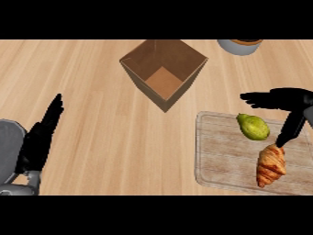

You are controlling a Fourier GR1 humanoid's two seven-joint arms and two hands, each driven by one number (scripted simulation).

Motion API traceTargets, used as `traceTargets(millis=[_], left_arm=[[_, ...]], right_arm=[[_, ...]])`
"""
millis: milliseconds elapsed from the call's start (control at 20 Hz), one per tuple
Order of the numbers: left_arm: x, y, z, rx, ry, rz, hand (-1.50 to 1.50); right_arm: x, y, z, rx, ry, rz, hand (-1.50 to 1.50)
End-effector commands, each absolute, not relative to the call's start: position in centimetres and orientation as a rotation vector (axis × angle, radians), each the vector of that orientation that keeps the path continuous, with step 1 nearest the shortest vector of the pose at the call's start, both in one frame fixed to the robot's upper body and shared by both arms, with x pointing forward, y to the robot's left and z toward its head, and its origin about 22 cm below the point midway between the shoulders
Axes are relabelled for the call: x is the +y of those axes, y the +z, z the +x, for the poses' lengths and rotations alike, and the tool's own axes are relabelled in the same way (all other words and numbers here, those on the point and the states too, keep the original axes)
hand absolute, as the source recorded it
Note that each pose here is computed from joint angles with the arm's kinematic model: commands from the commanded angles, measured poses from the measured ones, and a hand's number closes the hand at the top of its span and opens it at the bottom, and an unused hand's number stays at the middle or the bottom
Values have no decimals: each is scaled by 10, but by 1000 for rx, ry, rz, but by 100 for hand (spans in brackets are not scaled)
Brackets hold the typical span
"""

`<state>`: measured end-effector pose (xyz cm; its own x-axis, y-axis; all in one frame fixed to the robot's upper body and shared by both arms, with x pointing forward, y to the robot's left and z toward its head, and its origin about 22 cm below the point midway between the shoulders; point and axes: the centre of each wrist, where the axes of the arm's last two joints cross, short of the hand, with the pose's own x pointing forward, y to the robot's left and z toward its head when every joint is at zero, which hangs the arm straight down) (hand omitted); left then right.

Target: Pick the pear from the cutting board and place it in the cardboard box

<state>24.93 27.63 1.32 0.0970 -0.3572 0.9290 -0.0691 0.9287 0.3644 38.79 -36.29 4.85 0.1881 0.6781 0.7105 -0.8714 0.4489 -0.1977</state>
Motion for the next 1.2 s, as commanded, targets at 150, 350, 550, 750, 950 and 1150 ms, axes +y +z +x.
traceTargets(millis=[150,350,550,750,950,1150], left_arm=[[287,18,246,-1441,-220,365,0],[290,11,240,-1475,-227,372,0],[282,23,261,-1461,-225,360,0],[273,0,242,-1459,-222,362,0],[284,16,255,-1471,-208,364,0],[279,28,253,-1450,-225,371,0]], right_arm=[[-371,25,376,-880,1102,411,-150],[-362,27,385,-853,1118,411,-150],[-357,22,386,-862,1121,399,-150],[-344,13,386,-881,1103,420,-150],[-348,9,385,-868,1101,401,-150],[-349,11,386,-849,1113,415,-150]])
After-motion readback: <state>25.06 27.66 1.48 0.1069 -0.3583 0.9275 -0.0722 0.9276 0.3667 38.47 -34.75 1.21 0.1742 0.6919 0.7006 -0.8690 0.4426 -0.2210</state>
